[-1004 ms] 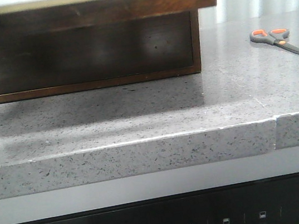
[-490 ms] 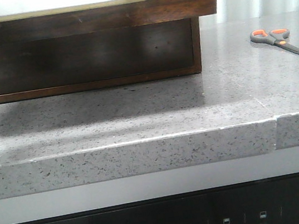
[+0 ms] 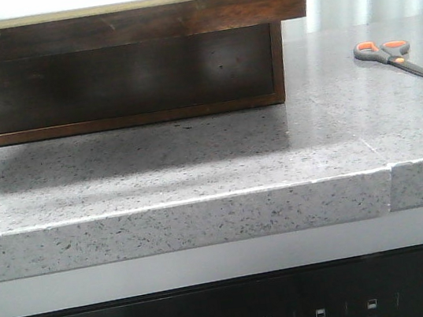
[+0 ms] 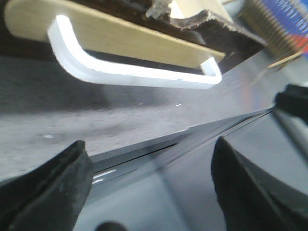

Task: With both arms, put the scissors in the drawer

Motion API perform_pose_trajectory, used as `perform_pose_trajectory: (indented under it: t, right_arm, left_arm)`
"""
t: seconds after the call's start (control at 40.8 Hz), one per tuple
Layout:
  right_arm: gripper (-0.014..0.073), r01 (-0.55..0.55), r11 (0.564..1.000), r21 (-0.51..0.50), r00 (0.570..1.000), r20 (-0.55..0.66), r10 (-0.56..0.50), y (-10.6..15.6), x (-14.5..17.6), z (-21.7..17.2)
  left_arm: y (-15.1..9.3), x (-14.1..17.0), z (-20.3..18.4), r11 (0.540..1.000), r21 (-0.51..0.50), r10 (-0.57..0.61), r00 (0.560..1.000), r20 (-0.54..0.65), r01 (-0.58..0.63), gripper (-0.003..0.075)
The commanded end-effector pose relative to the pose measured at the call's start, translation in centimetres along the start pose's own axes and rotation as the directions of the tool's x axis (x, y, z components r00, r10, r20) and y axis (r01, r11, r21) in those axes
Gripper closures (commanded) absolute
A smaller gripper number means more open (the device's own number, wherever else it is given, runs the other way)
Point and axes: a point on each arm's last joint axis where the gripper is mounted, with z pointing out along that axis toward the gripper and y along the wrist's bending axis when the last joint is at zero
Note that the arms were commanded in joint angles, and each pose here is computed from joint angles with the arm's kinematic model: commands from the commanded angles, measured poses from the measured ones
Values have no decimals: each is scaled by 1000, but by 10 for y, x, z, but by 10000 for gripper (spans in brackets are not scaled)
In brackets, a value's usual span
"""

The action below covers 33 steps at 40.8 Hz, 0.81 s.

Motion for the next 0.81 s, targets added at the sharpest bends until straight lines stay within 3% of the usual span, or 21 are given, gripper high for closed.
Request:
perform_pose_trajectory:
  t: [0.0,0.171,0.318,0.465,0.637,0.784]
  right_arm:
    - [82,8,1000,13,996,94,-9,-2,-15,-5]
    - [82,8,1000,13,996,94,-9,-2,-15,-5]
    - [82,8,1000,13,996,94,-9,-2,-15,-5]
    - [82,8,1000,13,996,94,-9,-2,-15,-5]
    - [82,8,1000,13,996,94,-9,-2,-15,-5]
    - [82,8,1000,13,995,96,-9,-2,-16,-5]
  left_arm:
    - [-14,-22,-19,989,-125,85,996,11,-83,217]
    - [-22,-45,-46,908,-355,225,974,-38,-223,217]
    - [-24,-60,-66,799,-508,328,941,-80,-322,218]
    - [-34,-59,-62,808,-450,380,920,-95,-380,218]
    - [-40,-55,-58,756,-409,490,856,-166,-512,218]
    - [-48,-56,-55,784,-366,501,859,-106,-502,218]
